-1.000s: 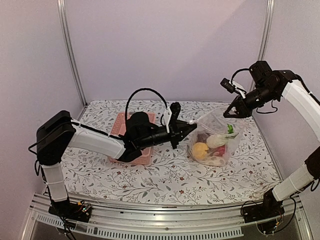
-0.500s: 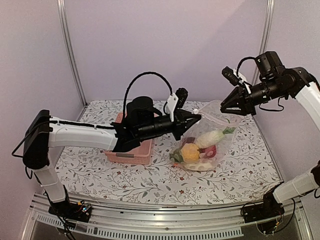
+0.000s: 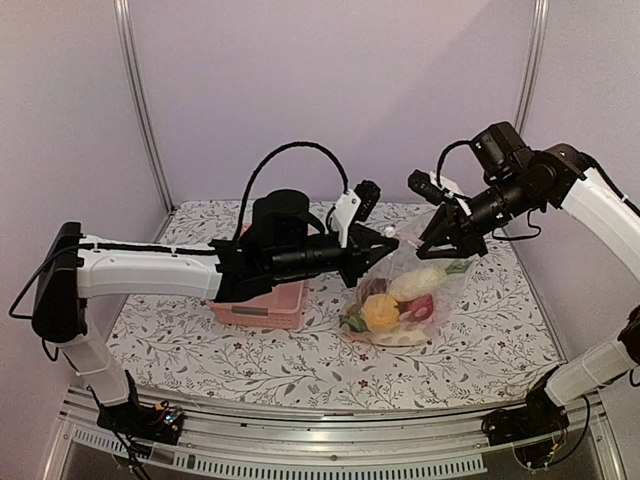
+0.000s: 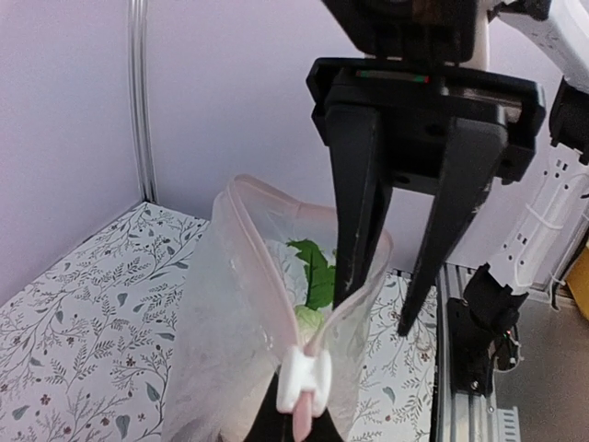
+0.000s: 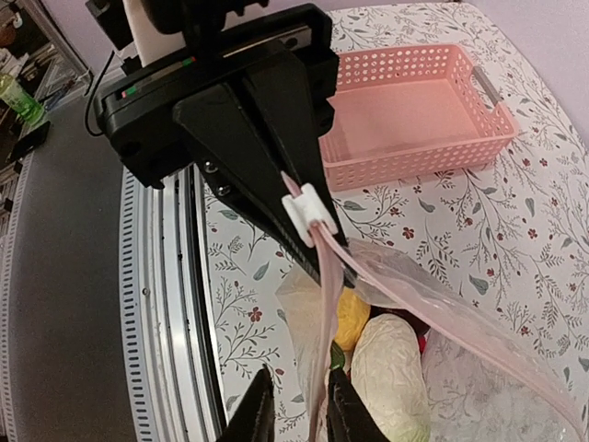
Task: Place the food in the zip-top bag and seal the zipper
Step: Pass from the left arm to the right, then pass from the right arm to the left, then pass from the left arm to the right
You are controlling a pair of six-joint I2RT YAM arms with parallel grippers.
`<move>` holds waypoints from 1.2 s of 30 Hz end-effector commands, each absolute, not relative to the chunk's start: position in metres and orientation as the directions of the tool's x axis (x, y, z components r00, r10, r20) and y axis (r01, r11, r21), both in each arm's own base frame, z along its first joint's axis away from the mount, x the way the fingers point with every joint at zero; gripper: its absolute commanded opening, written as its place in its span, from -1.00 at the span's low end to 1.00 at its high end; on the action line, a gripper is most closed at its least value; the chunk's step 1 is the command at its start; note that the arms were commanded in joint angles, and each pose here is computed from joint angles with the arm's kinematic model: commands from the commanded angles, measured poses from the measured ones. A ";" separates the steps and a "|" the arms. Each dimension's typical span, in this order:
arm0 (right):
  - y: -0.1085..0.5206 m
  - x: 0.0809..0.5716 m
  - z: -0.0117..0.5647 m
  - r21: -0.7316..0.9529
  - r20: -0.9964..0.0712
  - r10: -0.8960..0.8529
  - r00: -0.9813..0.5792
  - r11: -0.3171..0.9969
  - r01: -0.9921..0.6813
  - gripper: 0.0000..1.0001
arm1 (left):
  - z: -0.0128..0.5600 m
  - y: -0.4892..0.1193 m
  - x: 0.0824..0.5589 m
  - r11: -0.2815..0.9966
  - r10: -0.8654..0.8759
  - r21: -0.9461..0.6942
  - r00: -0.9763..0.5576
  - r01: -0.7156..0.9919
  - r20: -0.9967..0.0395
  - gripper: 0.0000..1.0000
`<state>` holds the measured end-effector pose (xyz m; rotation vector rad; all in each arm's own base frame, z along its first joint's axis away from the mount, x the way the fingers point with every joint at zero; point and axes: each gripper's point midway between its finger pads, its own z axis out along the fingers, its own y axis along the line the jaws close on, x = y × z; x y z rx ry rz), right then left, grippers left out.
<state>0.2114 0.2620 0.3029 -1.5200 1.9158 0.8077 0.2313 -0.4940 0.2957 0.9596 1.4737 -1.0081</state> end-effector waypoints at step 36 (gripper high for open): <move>0.318 0.216 0.338 -0.064 -0.769 -0.638 0.044 0.008 -0.998 -0.13 | 0.308 -0.442 0.218 0.383 0.042 -0.018 -0.037 0.924 -0.998 -1.00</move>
